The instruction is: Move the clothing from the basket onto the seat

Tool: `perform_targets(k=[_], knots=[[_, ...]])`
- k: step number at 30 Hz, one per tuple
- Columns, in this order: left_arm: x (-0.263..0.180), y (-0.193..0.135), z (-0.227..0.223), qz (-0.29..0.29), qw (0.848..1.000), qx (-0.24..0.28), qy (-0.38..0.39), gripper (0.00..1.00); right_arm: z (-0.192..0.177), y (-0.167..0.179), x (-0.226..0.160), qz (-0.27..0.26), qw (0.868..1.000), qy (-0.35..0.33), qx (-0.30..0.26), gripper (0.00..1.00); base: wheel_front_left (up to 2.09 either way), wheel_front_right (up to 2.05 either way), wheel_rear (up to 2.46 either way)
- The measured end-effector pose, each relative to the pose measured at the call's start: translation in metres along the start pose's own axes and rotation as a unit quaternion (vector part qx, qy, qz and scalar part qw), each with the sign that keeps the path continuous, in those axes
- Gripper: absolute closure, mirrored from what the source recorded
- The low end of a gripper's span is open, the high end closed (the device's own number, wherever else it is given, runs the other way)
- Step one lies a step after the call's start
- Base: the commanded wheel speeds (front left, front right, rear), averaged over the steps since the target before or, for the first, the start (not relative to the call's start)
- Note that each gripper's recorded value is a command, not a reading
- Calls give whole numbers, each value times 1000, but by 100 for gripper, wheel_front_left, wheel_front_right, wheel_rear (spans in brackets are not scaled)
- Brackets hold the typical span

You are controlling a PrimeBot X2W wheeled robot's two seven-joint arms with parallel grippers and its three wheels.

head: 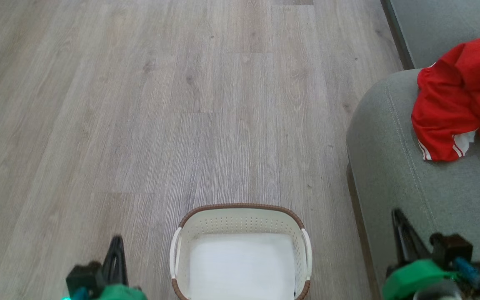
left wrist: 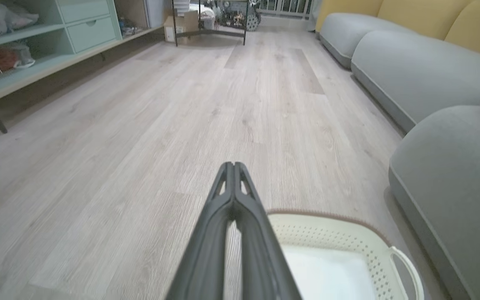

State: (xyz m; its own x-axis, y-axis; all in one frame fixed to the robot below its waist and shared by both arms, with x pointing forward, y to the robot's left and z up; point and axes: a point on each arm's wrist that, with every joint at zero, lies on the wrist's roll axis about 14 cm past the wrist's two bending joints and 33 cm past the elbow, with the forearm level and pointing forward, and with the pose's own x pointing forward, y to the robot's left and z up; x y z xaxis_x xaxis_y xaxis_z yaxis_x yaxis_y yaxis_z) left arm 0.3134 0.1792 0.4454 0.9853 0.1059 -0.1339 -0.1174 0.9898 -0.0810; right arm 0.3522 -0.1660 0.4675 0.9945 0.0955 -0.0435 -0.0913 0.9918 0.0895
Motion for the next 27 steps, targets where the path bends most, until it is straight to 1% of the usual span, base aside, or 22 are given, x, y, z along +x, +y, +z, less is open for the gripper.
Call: perform_targets(k=[3,14,27], knots=[[-7,3,-15,6,1000,-11,27,100,-15,-3,-8,-8,1000,25,13,100,0,0,0],[-4,3,-18,7,997,-68,45,100,-15,-9,-8,-26,997,26,71,100,0,0,0],[4,5,-18,14,988,-143,60,100,-15,-16,-6,-47,988,30,146,100,0,0,0]])
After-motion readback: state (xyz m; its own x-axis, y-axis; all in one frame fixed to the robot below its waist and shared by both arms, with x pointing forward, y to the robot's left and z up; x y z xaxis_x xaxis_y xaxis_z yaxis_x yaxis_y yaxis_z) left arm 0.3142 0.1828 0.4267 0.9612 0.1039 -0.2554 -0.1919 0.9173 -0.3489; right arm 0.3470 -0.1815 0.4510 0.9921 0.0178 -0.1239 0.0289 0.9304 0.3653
